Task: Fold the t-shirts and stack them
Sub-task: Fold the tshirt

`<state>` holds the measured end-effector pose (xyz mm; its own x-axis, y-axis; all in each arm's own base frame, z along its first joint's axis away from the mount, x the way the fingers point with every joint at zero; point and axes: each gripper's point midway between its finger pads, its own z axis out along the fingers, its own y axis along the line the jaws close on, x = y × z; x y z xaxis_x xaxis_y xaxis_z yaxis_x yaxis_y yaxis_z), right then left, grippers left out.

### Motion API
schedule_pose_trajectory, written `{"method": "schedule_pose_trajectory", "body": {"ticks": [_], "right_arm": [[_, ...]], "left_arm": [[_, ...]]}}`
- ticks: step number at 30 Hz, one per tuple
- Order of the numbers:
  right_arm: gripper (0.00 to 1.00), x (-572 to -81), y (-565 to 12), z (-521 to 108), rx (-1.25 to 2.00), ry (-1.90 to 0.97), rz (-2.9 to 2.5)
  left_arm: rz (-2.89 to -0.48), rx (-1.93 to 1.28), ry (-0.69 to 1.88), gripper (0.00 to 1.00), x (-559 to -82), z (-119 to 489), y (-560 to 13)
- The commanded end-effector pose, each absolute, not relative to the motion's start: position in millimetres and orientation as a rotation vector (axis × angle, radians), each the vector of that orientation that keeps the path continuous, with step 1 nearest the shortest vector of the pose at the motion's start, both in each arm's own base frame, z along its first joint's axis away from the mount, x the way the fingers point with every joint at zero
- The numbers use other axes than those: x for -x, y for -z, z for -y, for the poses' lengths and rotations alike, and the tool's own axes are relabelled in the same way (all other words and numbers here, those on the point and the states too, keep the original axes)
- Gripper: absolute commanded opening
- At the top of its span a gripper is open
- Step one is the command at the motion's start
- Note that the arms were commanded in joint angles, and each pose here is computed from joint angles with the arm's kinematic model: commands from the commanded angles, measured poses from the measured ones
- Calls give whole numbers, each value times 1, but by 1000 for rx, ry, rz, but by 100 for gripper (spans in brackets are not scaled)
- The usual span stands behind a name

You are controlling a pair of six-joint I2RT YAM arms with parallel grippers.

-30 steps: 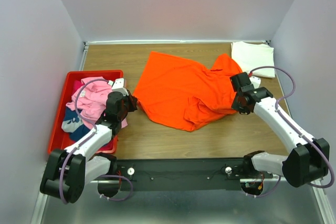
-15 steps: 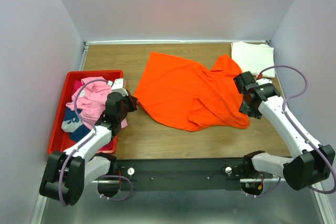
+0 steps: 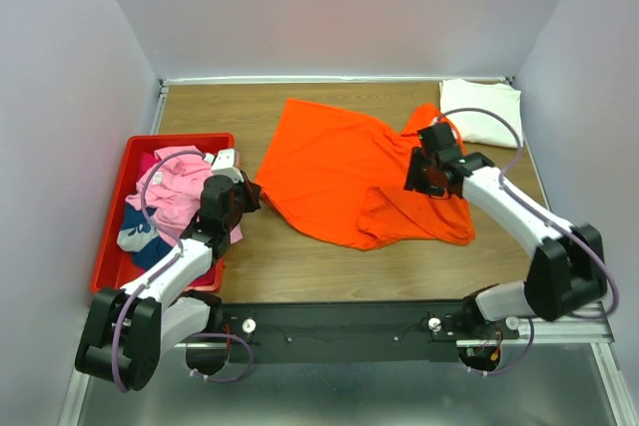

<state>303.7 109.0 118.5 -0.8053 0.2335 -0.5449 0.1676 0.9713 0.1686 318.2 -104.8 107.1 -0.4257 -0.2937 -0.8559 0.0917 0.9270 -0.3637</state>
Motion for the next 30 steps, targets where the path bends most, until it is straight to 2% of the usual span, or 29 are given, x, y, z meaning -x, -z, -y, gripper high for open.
{"method": "schedule_pose_trajectory", "body": {"ticks": [1,11,22,30], "right_arm": [[55,-344,-114,-152,-53,-245,-2463],[58,-373,-72,-198,191,-195,-2496],[59,-388,-42,-206,297,-133,-2523],[51,-380,-34,-210,306,-170,-2553]], "left_arm": [[-1951,159,411,0,-321,100,-108],[-1966,150,409,0,-322,101,-104],[-1966,148,410,0,-323,102,-105],[-1972,149,409,0,-323,102,-103]]}}
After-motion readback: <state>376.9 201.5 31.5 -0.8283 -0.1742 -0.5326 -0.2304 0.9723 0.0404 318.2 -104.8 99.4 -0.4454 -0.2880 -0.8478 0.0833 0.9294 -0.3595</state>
